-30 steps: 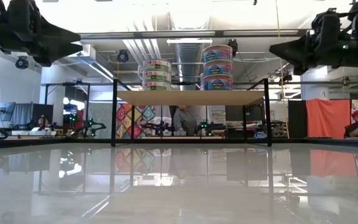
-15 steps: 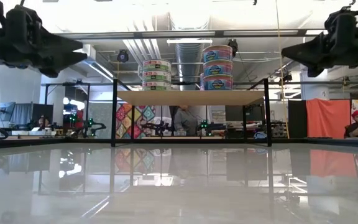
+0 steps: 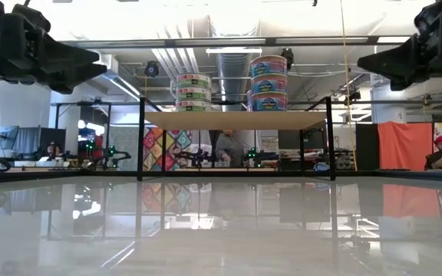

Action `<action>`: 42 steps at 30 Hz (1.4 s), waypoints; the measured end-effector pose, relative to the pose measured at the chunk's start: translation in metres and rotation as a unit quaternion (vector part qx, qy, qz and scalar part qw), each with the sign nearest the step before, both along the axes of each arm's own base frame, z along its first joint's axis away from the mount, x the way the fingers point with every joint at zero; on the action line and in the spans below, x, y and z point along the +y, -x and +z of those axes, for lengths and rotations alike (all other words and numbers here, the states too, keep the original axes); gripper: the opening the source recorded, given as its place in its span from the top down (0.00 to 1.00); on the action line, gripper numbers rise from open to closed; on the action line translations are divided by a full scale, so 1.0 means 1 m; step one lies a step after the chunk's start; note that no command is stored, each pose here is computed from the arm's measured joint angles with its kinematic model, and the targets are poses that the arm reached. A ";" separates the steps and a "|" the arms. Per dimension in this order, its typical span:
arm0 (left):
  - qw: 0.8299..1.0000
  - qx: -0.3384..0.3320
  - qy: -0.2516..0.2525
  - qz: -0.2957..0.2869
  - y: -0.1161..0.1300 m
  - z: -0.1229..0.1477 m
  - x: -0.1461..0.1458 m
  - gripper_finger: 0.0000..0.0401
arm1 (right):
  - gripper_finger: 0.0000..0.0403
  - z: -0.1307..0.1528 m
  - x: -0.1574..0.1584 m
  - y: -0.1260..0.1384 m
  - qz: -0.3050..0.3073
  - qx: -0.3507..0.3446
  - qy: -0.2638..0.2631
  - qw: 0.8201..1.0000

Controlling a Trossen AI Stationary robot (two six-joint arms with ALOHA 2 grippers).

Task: Stack canned seafood by type on shelf
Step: Return to Home Position

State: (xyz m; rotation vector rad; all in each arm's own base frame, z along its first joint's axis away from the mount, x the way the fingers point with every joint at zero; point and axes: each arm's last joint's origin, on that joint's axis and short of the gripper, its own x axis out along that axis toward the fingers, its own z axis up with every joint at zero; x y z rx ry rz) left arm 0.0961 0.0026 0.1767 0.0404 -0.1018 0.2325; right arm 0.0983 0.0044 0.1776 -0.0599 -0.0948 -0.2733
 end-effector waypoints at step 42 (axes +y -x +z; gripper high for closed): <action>0.996 0.076 0.016 -0.049 -0.008 -0.013 -0.003 0.40 | 0.97 -0.006 -0.005 0.001 0.074 0.033 0.043 0.996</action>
